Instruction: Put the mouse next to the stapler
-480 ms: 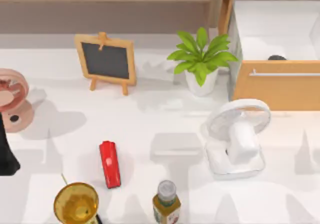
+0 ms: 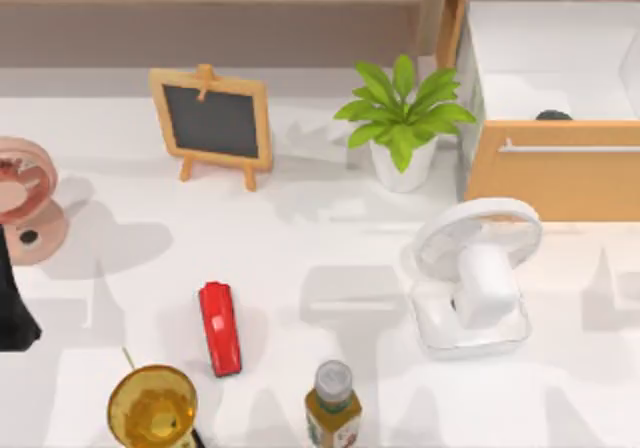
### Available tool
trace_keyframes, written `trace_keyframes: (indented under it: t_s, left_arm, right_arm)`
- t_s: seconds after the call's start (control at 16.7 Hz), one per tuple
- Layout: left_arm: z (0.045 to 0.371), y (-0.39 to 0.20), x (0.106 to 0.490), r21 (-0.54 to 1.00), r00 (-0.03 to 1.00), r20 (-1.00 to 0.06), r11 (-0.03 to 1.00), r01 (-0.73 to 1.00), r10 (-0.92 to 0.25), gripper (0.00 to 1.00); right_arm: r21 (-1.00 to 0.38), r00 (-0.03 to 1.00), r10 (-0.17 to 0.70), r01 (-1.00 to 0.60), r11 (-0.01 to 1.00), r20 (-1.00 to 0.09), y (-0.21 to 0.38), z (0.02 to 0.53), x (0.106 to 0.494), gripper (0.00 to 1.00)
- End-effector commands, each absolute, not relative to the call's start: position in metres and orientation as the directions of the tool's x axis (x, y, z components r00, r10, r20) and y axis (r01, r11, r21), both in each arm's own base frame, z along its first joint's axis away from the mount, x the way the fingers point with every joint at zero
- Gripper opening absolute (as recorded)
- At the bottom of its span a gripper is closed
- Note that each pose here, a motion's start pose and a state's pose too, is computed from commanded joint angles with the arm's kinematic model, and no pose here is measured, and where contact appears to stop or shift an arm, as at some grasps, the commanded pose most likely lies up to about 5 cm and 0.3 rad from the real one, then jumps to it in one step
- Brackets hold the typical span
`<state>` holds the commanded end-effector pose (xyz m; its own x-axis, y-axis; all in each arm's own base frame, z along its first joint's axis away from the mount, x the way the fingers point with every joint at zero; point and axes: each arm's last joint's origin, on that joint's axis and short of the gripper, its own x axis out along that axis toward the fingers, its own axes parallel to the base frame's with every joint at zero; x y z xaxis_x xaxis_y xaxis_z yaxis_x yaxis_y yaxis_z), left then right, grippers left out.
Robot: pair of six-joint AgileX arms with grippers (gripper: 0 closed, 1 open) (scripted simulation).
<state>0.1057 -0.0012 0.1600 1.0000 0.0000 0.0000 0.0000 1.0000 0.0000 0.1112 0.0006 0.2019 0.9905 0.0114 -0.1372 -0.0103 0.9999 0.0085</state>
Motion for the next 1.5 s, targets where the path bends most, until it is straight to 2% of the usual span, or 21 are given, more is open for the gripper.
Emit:
trace_keyframes:
  t_s: [0.18, 0.3, 0.6, 0.78, 1.02, 1.26, 1.5]
  left_arm:
    - [0.160, -0.001, 0.106, 0.000, 1.000, 0.000, 1.000, 0.000, 0.000, 1.00]
    - [0.160, -0.001, 0.106, 0.000, 1.000, 0.000, 1.000, 0.000, 0.000, 1.00]
    - [0.160, -0.001, 0.106, 0.000, 1.000, 0.000, 1.000, 0.000, 0.000, 1.00]
    - [0.160, -0.001, 0.106, 0.000, 1.000, 0.000, 1.000, 0.000, 0.000, 1.00]
    - [0.160, -0.001, 0.106, 0.000, 1.000, 0.000, 1.000, 0.000, 0.000, 1.00]
    - [0.160, -0.001, 0.106, 0.000, 1.000, 0.000, 1.000, 0.000, 0.000, 1.00]
    - [0.160, -0.001, 0.106, 0.000, 1.000, 0.000, 1.000, 0.000, 0.000, 1.00]
  right_arm:
    - [0.017, 0.959, 0.024, -0.020, 1.000, -0.283, 0.003, 0.244, 0.131, 1.00]
    - [0.023, 0.915, 0.033, -0.026, 0.999, -0.402, 0.006, 0.272, 0.157, 1.00]
    - [0.028, 0.712, 0.049, -0.040, 0.999, -0.700, 0.022, 0.309, 0.266, 1.00]
    - [0.026, 0.548, 0.049, -0.049, 0.998, -0.835, 0.037, 0.295, 0.342, 1.00]
    - [0.018, 0.328, 0.036, -0.057, 0.998, -0.944, 0.058, 0.242, 0.422, 1.00]
    - [0.008, 0.165, 0.016, -0.054, 0.999, -0.986, 0.069, 0.189, 0.466, 1.00]
    - [0.004, 0.104, 0.008, -0.043, 0.999, -0.995, 0.070, 0.166, 0.481, 1.00]
